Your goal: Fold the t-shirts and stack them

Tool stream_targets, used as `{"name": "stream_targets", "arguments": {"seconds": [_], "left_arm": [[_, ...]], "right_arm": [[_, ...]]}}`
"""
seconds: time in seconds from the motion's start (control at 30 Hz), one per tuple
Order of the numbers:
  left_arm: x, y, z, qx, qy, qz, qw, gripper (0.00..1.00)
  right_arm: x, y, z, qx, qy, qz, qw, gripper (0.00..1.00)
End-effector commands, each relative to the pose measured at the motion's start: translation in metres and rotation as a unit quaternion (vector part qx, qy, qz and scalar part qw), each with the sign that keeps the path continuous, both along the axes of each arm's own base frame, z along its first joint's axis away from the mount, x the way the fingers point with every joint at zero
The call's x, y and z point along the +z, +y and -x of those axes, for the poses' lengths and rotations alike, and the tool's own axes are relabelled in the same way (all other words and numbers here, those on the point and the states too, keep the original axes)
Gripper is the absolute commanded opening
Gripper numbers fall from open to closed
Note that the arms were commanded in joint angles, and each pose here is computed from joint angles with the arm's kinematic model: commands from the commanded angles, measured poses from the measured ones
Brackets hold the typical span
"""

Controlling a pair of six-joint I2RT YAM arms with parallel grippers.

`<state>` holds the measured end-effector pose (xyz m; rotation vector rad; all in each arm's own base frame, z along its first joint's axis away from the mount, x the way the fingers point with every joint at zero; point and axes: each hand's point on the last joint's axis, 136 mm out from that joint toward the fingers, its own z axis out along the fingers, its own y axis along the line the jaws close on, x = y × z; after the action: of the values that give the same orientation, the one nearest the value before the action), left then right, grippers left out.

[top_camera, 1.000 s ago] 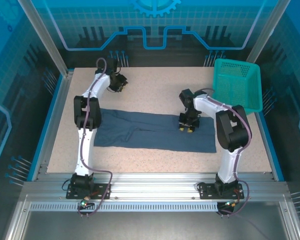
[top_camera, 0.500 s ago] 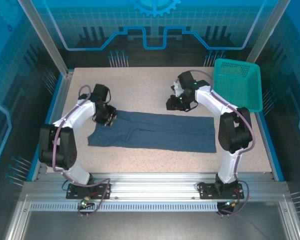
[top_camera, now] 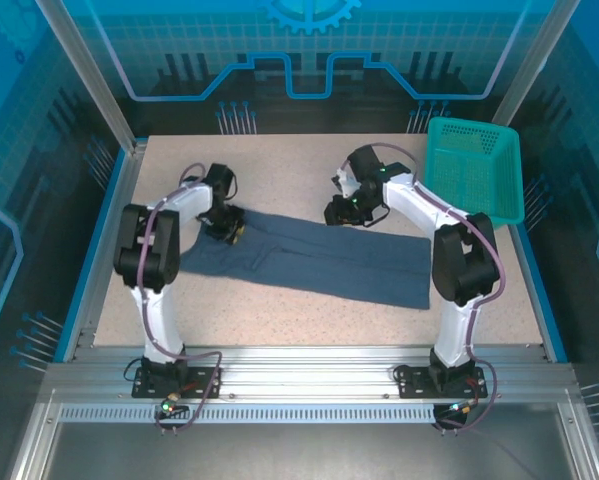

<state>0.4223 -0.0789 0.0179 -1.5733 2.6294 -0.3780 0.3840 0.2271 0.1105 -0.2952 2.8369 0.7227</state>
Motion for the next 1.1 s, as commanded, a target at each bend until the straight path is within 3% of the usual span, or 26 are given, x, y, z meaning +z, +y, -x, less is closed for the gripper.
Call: {"name": "stream_targets", "arguments": {"seconds": [0.0,0.13,0.27,0.43,0.53,0.6,0.7,0.8,0.9,1.07], "left_arm": [[-0.008,-0.015,-0.057,-0.046,-0.061,0.01,0.997,0.27],[-0.008,-0.059,-0.128,-0.085,-0.133,0.076,0.985,0.27],[0.022,-0.126,-0.201,-0.141,-0.247,0.148,0.947,0.3],[0.088,-0.164,-0.237,-0.151,-0.346,0.16,0.912,0.37],[0.131,-0.154,-0.223,-0.138,-0.361,0.119,0.914,0.41],[0.15,-0.144,-0.196,-0.119,-0.355,0.092,0.923,0.42],[0.145,-0.148,-0.144,-0.098,-0.302,0.104,0.942,0.39],[0.122,-0.181,-0.095,-0.09,-0.245,0.157,0.953,0.36],[0.11,-0.226,-0.063,-0.084,-0.211,0.208,0.951,0.31],[0.085,-0.294,-0.009,-0.103,-0.128,0.24,0.957,0.26]], "right_arm": [[0.012,-0.023,0.0,-0.043,-0.001,0.007,0.999,0.34],[0.005,-0.051,-0.003,-0.092,0.023,0.024,0.995,0.34],[0.005,-0.062,-0.009,-0.114,0.028,0.023,0.993,0.34],[0.0,-0.053,-0.027,-0.102,0.021,0.016,0.994,0.34],[-0.006,-0.054,-0.04,-0.104,0.019,0.02,0.994,0.33],[-0.009,-0.064,-0.049,-0.114,0.015,0.041,0.993,0.33],[-0.017,-0.096,-0.053,-0.154,0.031,0.074,0.985,0.33],[-0.028,-0.135,-0.041,-0.198,0.068,0.118,0.971,0.32],[-0.036,-0.154,-0.021,-0.22,0.098,0.127,0.962,0.32],[-0.038,-0.171,0.008,-0.231,0.109,0.155,0.954,0.32]]}}
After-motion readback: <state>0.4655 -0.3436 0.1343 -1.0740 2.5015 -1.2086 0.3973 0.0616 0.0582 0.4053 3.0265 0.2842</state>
